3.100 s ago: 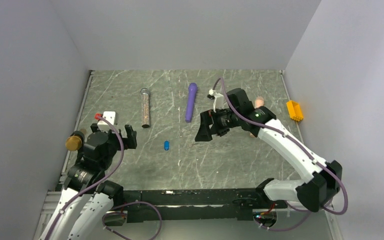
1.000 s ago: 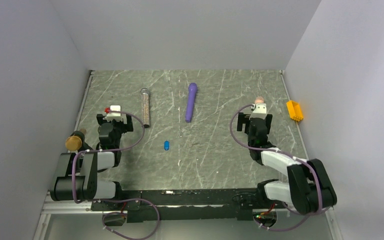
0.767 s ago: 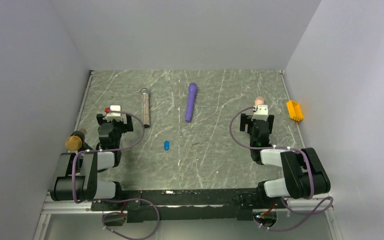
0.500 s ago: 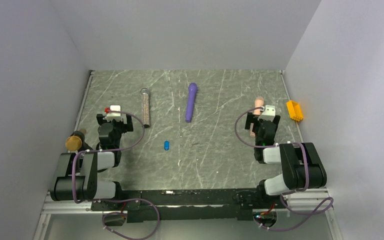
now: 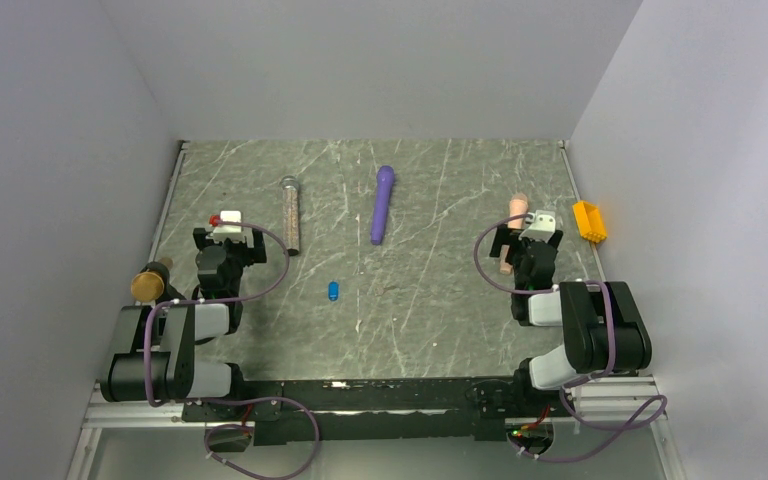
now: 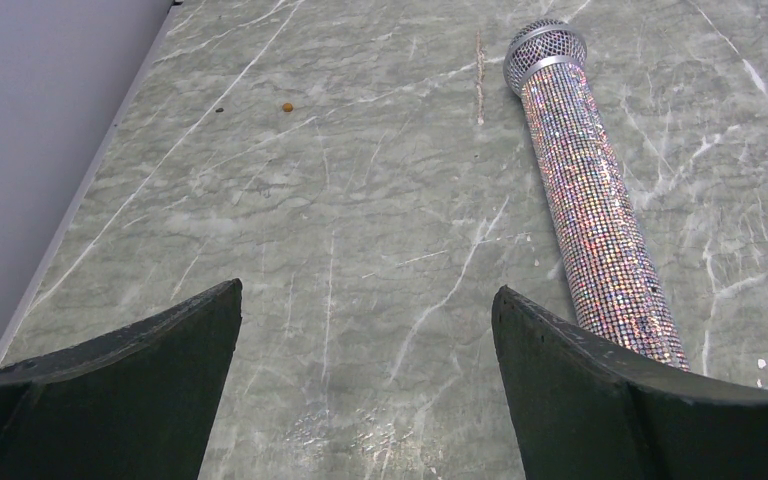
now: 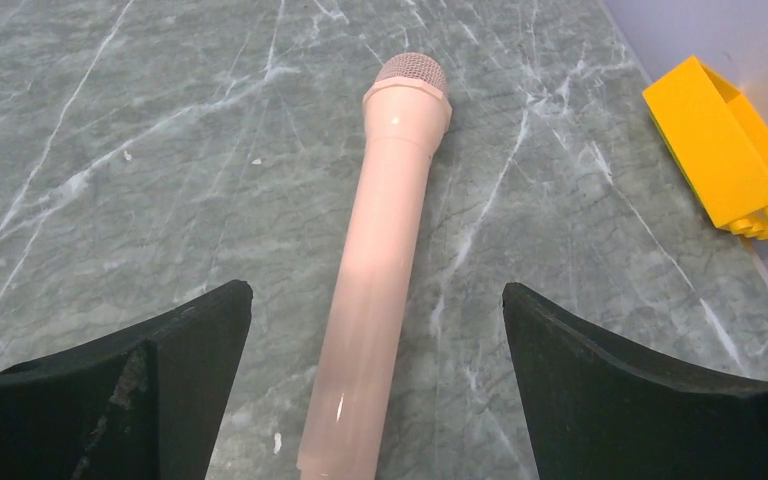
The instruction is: Remove the keys from the keyring
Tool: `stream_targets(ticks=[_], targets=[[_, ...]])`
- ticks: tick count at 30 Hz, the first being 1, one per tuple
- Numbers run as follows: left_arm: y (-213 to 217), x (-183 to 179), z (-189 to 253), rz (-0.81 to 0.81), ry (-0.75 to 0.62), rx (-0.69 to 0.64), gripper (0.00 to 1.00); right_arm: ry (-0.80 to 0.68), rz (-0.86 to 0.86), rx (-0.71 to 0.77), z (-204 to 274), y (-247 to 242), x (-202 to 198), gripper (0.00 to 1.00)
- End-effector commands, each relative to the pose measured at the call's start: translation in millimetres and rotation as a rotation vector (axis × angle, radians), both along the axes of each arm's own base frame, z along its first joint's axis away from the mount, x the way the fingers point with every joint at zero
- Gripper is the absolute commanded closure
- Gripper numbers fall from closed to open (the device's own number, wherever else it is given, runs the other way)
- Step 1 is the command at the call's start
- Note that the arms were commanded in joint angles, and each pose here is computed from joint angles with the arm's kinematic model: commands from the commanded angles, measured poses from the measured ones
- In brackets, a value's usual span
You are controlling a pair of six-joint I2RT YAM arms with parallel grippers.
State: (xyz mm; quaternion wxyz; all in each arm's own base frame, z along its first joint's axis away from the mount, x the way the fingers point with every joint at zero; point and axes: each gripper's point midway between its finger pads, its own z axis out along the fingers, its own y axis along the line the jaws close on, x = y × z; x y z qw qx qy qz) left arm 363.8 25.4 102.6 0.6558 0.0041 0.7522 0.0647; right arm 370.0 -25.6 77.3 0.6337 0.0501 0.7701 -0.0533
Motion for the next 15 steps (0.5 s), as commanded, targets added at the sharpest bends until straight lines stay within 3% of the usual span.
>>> stream_targets(ticks=[1,15], targets=[[-0.6,5.0,16.8,-0.012,-0.064,0.011,0.02,-0.074,0.009,0.019,17.3,0.8,6.7,0.0],[-0.4,4.5,16.5,-0.01,-0.064,0.011,0.02,-0.073,0.008,0.02,17.1,0.7,6.8,0.0]])
